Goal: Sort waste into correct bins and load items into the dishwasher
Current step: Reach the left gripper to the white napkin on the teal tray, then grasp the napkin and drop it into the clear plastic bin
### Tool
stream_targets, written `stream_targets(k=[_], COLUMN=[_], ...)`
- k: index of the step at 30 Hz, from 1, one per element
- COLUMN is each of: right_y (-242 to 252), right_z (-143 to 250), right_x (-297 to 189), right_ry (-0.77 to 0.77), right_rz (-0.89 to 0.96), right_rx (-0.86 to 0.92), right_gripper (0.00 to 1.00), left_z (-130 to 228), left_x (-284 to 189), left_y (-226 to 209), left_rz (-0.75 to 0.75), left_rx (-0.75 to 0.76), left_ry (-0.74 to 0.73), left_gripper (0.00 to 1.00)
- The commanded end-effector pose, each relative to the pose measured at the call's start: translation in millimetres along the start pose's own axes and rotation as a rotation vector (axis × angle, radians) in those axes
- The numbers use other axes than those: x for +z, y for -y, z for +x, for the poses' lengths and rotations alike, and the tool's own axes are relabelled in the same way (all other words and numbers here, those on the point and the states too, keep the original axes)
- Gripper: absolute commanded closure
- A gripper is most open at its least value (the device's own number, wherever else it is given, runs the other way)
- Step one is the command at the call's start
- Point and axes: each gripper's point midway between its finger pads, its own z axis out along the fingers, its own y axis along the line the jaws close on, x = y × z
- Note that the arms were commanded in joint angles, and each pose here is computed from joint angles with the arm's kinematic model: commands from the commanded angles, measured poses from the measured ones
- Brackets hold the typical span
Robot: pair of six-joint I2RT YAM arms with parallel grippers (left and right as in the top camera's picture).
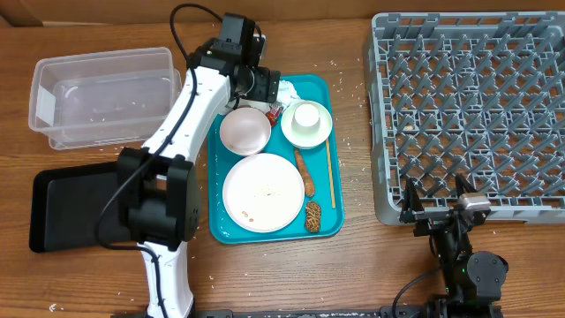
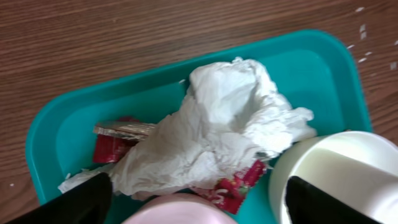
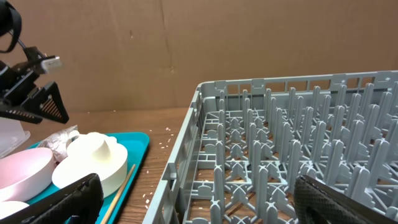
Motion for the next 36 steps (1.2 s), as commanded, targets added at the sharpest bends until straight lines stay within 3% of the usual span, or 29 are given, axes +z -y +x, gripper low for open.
stream_targets(k=[1,9,14,22,27,33,36], right_y=[3,3,3,3,3,3,3], right_z=[2,2,2,2,2,2,2], right_x=[0,0,0,0,0,0,0], right_ry=[0.002,0.002,0.002,0.002,0.002,0.002,0.002], right_rz=[0.015,0.015,0.015,0.015,0.015,0.015,0.015], right_rx=[-0.003,-0.003,-0.003,-0.003,-0.003,-0.003,-0.003], right_gripper=[0.0,0.0,0.0,0.0,0.0,0.0,0.0], left_z=[-5,13,18,12,8,11,9], left_x=[4,30,37,37,36,36,35], left_y=[-11,-20,-28,-28,-33,-33,-32], left_rz=[-0.078,-0.116,-0.155,-0.158,-0.185,-0.185,-0.184], left_rx=[-0.002,-0.004,-0.002,-0.001,0.004,0.003,0.004], left_ry=[0.011,-0.058,-0.073,-0.049,-0.033,-0.045,-0.041], left_gripper=[0.14,0.15,0.28,0.33,0.55,0.71,0.87])
